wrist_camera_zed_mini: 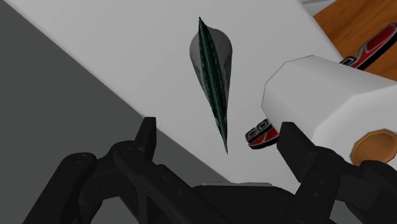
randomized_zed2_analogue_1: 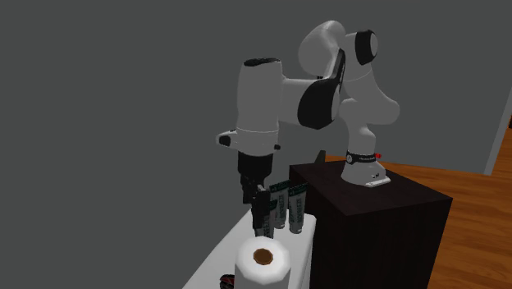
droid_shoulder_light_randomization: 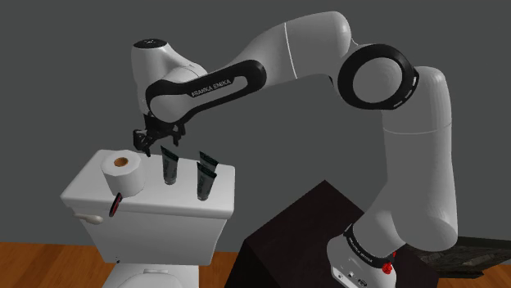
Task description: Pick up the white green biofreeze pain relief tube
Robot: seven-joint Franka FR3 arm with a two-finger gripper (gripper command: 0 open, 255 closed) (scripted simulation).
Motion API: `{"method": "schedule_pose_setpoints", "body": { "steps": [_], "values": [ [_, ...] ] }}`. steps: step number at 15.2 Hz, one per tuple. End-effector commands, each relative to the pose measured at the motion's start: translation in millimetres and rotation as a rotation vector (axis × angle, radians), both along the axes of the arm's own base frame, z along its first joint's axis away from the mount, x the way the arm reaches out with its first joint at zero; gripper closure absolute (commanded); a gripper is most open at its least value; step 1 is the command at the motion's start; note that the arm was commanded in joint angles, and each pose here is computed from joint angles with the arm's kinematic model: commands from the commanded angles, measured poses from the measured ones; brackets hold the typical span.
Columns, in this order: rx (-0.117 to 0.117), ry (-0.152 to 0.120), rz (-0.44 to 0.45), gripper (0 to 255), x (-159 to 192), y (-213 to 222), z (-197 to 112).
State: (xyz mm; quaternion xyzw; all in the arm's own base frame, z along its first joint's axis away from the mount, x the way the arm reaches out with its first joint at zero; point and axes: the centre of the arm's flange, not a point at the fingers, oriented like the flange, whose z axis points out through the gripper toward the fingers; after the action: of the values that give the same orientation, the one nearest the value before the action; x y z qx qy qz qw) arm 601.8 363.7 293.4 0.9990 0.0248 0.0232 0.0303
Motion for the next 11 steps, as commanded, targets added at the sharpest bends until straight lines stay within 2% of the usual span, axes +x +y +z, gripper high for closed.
{"method": "schedule_pose_setpoints", "body": {
  "steps": [1, 2, 11],
  "values": [
    [0.000, 0.000, 0.000, 0, -0.2, 1.1, -4.9],
    [0.000, 0.000, 0.000, 255, -1.1, 1.7, -4.7],
    [0.000, 0.000, 0.000, 255, -0.2, 1.1, -4.9]
  ]
}}
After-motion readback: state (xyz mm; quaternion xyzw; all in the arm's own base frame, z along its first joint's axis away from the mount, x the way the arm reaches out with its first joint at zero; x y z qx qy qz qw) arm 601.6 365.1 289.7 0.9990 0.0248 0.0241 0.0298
